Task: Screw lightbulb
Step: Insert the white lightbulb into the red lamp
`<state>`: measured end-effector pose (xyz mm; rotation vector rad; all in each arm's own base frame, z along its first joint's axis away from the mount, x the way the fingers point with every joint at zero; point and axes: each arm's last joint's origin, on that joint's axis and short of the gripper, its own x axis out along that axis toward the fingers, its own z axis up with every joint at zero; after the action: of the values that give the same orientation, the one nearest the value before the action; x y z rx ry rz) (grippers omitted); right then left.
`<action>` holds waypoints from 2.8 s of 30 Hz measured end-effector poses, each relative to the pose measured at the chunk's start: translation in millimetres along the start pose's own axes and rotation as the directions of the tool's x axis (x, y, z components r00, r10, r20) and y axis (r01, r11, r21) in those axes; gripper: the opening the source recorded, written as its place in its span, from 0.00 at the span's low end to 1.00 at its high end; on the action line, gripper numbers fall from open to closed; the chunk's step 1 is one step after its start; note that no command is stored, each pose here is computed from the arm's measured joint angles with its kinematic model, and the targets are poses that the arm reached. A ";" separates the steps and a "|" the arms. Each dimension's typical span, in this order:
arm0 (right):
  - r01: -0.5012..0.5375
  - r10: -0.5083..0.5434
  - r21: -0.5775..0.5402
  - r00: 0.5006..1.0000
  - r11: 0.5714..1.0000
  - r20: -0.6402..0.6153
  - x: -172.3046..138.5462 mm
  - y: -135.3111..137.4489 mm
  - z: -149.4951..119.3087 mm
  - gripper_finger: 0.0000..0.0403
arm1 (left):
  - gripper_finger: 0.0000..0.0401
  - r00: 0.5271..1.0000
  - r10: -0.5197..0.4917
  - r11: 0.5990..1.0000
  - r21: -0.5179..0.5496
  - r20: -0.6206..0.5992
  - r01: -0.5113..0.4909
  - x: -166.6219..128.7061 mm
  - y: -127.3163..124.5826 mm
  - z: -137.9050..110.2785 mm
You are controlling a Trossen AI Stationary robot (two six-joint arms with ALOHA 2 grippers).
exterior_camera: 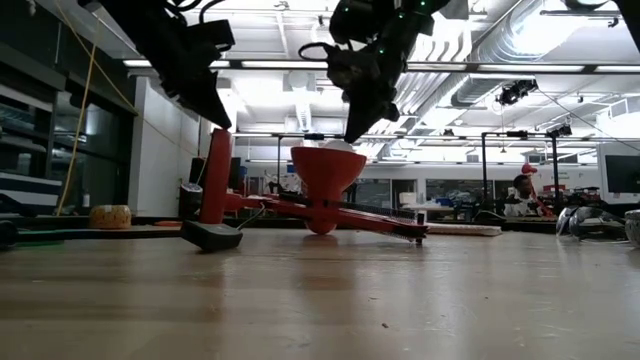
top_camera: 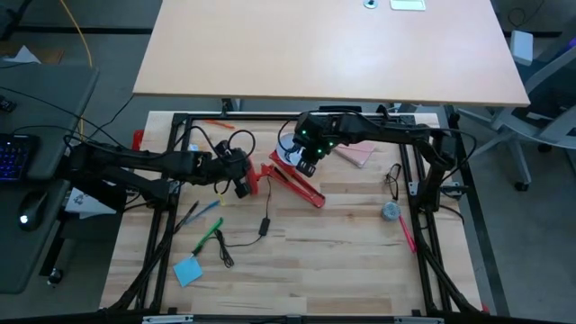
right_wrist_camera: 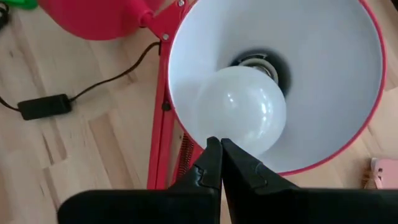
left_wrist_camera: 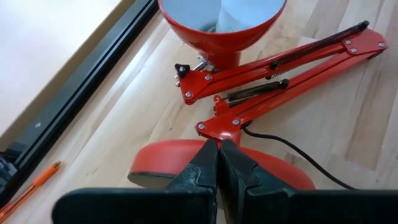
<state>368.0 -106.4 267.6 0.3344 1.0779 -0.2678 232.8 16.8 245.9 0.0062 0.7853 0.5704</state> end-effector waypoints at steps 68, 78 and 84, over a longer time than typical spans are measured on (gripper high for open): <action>0.091 -0.091 -0.021 0.996 0.996 0.002 -10.1 6.9 -2.9 0.00 | 0.00 0.966 -0.256 0.962 0.092 -0.026 0.257 115.5 63.2 64.1; -0.013 0.006 -0.147 0.999 0.989 -0.050 -27.4 61.4 -24.0 0.00 | 0.00 0.949 -0.316 0.939 0.139 -0.005 0.314 107.9 33.1 68.0; -0.047 0.041 -0.155 0.998 0.987 -0.039 -33.2 93.1 -34.6 0.00 | 0.00 0.948 -0.315 0.936 0.174 0.033 0.305 106.9 29.7 71.7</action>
<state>359.7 -5.7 294.8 0.2233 1.1178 -0.1375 326.8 108.6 232.3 0.0529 0.7548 0.2018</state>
